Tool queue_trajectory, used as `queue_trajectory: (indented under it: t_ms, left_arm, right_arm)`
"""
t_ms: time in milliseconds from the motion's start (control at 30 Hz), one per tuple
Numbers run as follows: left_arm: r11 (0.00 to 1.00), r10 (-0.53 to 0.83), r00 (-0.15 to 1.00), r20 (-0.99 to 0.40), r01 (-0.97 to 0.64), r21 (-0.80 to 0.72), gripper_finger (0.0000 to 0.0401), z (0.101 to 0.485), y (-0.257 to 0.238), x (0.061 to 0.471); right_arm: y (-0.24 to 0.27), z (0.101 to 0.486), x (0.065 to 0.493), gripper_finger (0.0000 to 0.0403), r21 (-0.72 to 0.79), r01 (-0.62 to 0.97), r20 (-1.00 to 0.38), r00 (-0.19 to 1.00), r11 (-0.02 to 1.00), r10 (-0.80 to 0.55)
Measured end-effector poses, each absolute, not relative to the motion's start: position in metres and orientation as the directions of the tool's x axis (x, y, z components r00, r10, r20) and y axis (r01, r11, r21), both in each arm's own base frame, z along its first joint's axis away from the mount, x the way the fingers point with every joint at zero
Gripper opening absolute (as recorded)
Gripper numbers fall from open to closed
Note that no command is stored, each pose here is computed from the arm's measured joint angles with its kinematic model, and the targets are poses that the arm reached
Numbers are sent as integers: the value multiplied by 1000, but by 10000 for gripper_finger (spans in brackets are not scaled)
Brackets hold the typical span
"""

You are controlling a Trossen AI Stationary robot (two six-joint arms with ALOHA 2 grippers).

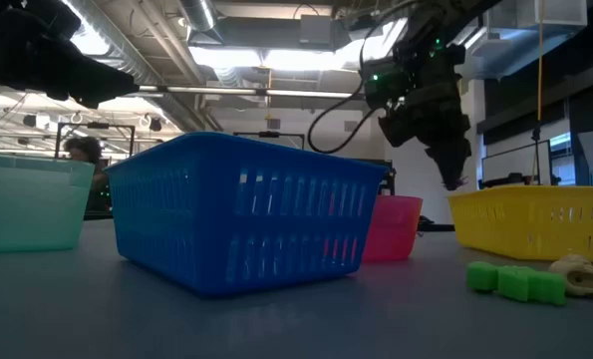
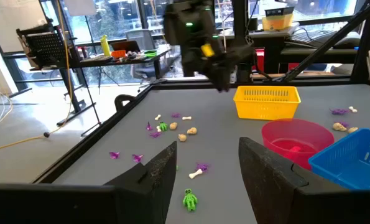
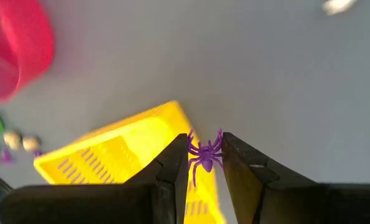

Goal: Sort Halloween decoration
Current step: Put the violet spider toy into the yellow bin

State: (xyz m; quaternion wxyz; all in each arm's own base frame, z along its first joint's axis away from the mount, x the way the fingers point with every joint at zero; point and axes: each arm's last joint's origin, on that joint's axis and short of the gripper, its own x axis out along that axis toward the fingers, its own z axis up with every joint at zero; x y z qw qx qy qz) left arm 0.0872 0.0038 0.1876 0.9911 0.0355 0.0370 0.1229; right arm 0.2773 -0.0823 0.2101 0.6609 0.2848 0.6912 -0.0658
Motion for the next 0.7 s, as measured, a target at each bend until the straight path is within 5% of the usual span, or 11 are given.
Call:
queue_trajectory:
  t_ms: [300, 700]
  left_arm:
    - [968, 246, 967, -64, -241, 77, 158, 188, 4, 87]
    - [968, 246, 967, -64, -241, 75, 158, 188, 4, 87]
  right_arm:
    - [-11, 211, 282, 91, 259, 335, -944, -111, 906, 310]
    - [25, 211, 281, 92, 216, 199, -958, -145, 956, 246]
